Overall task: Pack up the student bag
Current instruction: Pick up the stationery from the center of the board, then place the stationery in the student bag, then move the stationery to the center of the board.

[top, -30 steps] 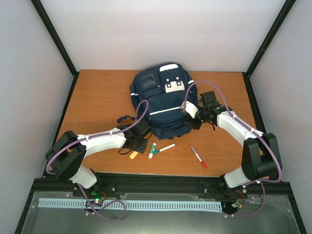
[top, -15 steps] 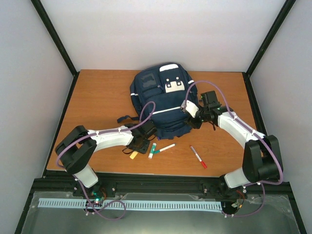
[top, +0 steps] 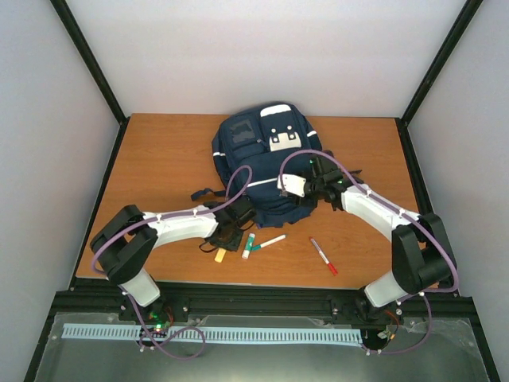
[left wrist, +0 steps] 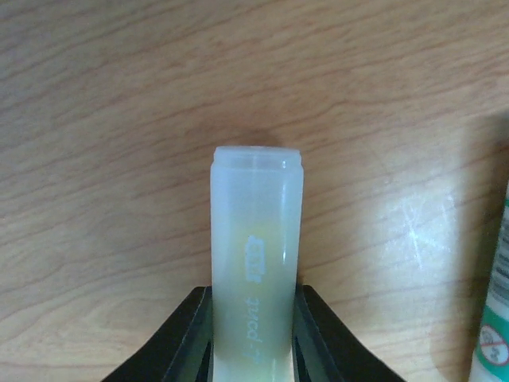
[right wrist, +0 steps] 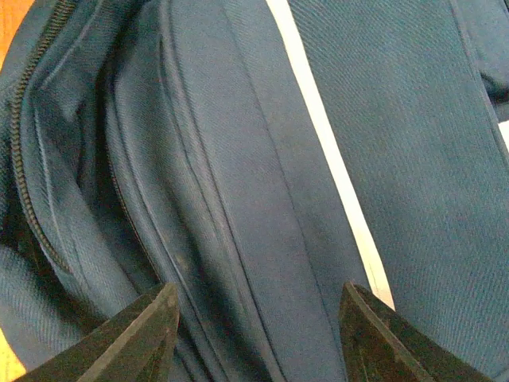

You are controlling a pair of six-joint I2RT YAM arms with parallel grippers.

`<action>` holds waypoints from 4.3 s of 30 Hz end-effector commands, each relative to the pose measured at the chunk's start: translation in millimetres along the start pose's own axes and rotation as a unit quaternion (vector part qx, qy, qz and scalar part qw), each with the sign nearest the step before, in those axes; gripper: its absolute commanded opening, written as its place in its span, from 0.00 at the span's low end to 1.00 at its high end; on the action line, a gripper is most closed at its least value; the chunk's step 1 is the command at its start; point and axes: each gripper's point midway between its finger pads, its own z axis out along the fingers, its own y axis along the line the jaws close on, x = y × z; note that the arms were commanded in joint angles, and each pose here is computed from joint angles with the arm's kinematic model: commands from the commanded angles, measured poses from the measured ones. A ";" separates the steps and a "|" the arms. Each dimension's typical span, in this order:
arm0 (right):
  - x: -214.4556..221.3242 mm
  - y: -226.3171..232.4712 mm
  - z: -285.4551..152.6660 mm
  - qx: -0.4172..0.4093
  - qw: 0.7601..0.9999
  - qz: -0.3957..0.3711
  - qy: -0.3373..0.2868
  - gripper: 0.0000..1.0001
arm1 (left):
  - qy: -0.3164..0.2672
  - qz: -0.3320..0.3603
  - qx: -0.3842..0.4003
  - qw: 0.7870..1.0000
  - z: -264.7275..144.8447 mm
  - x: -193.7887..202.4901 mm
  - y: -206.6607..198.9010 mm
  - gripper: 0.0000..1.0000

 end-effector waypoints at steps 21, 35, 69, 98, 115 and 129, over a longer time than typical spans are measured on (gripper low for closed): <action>-46.8 -41.0 3.0 0.080 0.995 -0.052 -0.013 0.03 | -0.269 -0.231 0.292 0.888 -149.3 -81.0 -32.5 0.06; -110.4 -94.5 -42.2 0.078 0.993 0.066 -0.052 0.03 | -0.337 -0.309 0.432 0.777 -180.1 -165.0 -83.4 0.01; -117.2 -106.4 -40.4 0.077 0.983 0.154 -0.060 0.03 | -0.391 -0.568 0.412 0.595 -137.4 -274.0 -62.6 0.35; -89.4 -97.6 -16.9 0.077 0.976 0.203 -0.032 0.03 | -0.284 -0.294 0.224 0.885 -131.4 -94.7 -26.3 0.70; -79.9 -88.3 -21.2 0.085 0.973 0.212 -0.032 0.03 | -0.124 -0.112 0.099 0.981 -62.8 -49.2 -36.1 0.58; -77.7 -89.9 -29.7 0.083 0.971 0.221 -0.044 0.03 | -0.106 -0.112 0.058 0.986 -24.1 -71.4 -53.3 0.42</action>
